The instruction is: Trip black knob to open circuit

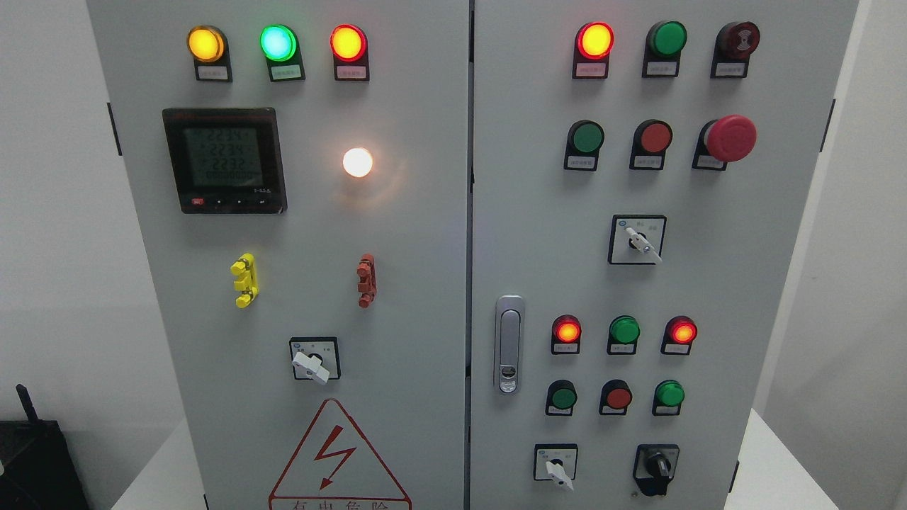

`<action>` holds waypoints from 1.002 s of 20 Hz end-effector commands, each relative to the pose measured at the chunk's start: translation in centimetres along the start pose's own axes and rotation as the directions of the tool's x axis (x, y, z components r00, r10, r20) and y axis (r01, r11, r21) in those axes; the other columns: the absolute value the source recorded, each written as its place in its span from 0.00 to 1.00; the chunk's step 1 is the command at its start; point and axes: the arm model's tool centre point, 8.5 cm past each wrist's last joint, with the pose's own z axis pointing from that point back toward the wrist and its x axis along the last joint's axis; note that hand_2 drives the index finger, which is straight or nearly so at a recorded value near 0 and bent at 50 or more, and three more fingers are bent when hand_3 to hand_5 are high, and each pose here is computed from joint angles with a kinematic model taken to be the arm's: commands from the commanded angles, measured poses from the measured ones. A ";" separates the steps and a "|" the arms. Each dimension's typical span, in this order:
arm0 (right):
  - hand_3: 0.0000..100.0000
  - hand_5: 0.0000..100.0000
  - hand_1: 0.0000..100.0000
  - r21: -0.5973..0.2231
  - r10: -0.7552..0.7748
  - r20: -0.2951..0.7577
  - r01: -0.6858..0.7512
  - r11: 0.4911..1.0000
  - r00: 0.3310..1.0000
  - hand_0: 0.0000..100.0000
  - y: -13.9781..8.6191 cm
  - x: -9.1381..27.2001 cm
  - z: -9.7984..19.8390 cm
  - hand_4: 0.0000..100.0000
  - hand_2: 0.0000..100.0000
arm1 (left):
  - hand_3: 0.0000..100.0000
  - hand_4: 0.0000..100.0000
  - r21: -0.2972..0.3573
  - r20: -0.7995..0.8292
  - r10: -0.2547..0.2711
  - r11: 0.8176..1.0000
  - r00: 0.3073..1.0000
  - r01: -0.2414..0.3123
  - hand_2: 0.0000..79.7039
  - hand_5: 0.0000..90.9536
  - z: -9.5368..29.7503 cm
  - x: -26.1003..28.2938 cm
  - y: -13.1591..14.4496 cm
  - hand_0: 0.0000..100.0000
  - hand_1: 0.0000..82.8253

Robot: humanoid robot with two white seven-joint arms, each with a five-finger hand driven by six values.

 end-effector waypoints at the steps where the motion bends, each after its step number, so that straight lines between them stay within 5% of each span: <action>1: 0.00 0.00 0.12 -0.022 0.036 -0.004 -0.036 0.999 0.999 0.00 -0.1 -0.1 0.0 0.00 0.00 | 0.00 0.00 0.001 0.019 -0.003 1.000 1.000 0.003 0.00 0.00 -0.1 0.7 0.1 0.12 0.47; 20: 0.00 0.00 0.12 -0.006 0.036 0.016 -0.036 0.999 0.999 0.00 0.1 0.5 0.0 0.00 0.00 | 0.00 0.00 0.001 0.019 -0.003 1.000 1.000 0.003 0.00 0.00 -0.1 0.7 0.1 0.12 0.47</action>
